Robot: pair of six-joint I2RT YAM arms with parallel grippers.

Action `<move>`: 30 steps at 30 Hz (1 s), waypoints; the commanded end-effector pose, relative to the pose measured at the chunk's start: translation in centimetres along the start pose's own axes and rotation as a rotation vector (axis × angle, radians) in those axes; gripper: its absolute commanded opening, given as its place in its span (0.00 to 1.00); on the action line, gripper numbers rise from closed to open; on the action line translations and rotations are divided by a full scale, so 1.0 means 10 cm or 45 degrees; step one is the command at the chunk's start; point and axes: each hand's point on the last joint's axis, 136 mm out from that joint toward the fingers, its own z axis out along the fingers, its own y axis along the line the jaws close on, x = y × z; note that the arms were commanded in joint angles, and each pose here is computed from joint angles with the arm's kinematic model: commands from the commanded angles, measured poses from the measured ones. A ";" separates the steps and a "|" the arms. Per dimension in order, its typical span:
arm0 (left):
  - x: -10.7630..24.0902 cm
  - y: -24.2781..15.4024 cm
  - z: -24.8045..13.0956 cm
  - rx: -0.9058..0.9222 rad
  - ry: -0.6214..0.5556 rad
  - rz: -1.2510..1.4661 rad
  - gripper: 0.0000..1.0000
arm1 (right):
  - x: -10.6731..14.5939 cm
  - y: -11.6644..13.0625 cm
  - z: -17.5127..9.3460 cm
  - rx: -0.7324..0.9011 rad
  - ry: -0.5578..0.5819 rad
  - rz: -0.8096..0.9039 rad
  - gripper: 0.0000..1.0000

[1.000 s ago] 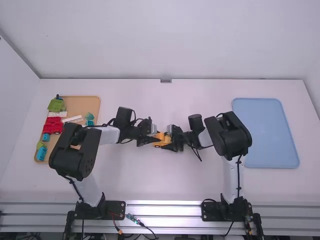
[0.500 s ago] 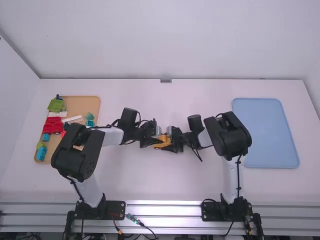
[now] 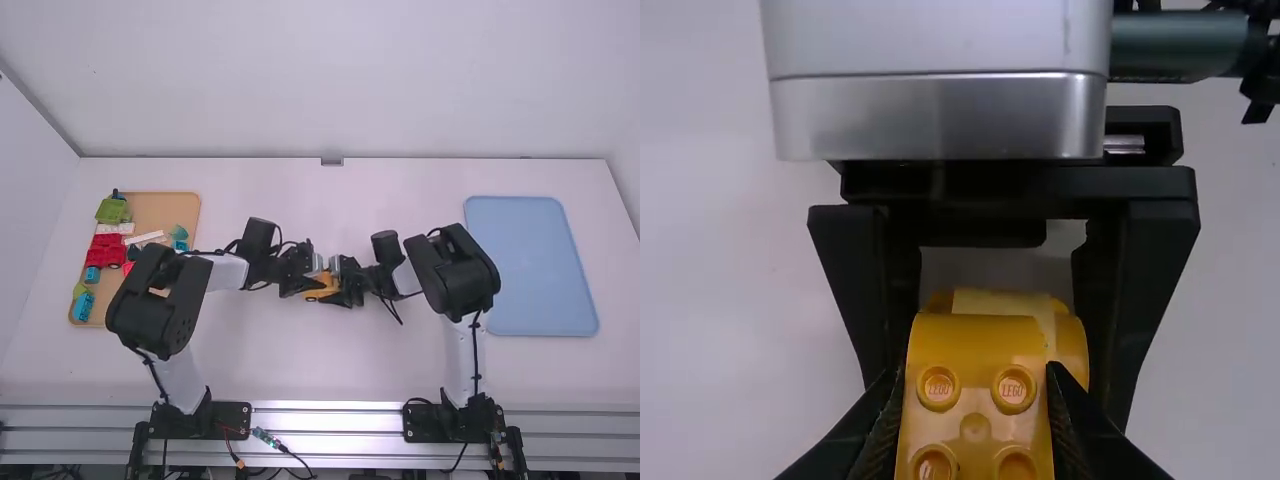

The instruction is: Assemble lego blocks to make yellow taxi

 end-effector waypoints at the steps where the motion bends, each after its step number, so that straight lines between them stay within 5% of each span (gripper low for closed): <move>1: 0.04 -0.08 0.03 0.033 0.004 -0.029 0.02 | 0.04 -0.07 0.00 0.020 0.016 -0.003 0.50; 30: 0.30 -0.20 0.18 0.084 0.078 -0.087 0.02 | 0.03 -0.07 0.06 -0.043 0.054 0.008 0.51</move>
